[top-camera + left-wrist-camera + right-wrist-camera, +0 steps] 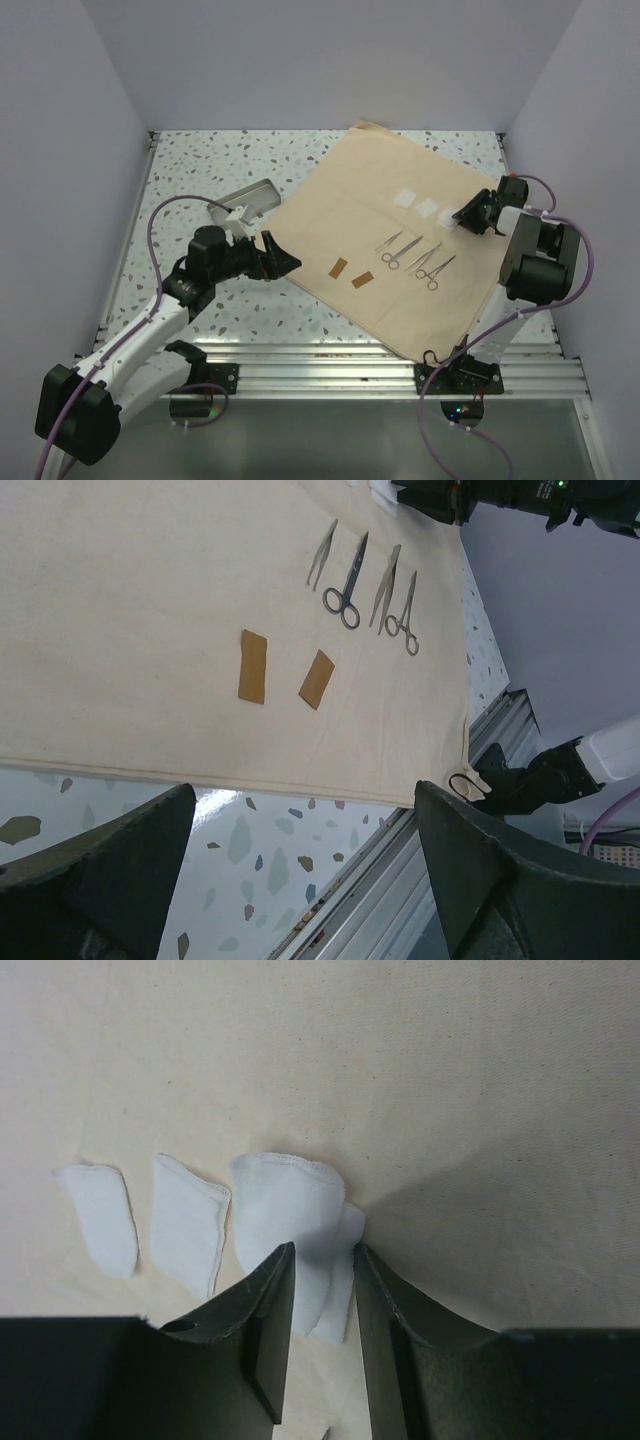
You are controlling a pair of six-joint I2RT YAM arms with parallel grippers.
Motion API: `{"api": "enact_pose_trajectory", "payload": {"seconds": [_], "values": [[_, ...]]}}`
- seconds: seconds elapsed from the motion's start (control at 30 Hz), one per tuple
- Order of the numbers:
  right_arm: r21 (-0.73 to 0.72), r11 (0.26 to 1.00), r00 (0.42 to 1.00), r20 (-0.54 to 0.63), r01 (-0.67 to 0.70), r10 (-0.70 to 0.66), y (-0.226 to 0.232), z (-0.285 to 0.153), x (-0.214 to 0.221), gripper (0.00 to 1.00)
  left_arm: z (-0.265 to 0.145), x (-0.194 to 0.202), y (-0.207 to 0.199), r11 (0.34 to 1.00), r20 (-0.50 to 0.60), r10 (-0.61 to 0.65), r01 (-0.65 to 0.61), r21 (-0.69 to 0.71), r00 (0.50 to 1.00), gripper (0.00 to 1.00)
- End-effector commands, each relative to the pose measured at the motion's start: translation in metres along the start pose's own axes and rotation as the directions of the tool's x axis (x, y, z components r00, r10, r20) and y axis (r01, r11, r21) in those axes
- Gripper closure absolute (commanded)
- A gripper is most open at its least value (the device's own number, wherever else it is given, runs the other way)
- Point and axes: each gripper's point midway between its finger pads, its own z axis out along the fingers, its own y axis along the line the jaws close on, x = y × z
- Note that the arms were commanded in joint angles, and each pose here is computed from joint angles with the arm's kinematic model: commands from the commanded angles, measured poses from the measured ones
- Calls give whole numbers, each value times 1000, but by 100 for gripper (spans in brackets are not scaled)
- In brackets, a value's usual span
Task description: Prepare the surgical pack
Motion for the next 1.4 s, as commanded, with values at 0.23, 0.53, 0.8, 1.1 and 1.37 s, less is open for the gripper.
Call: {"api": "enact_pose_trajectory", "payload": {"seconds": [0.23,0.53,0.8,1.1,1.37], "values": [[9,1000,1000,7,-14,14,-3,13,-6,77,3,-11,-10,999,17,28,-29,36,999,6],[-33,999,999,21,42,-42,19,-1,-6,100,9,-12,-13,999,-22,21,-20,46,1000,6],[-125,973,981,50,193,-189,85,-77,38,100,2,-20,-36,992,-30,43,-39,120,999,2],[-385,828,911,112,408,-397,145,-204,100,100,-25,-22,-88,916,59,58,-77,394,997,0],[-772,484,817,77,412,-572,186,-293,185,100,-57,-21,-127,805,190,90,-183,565,978,0]]}}
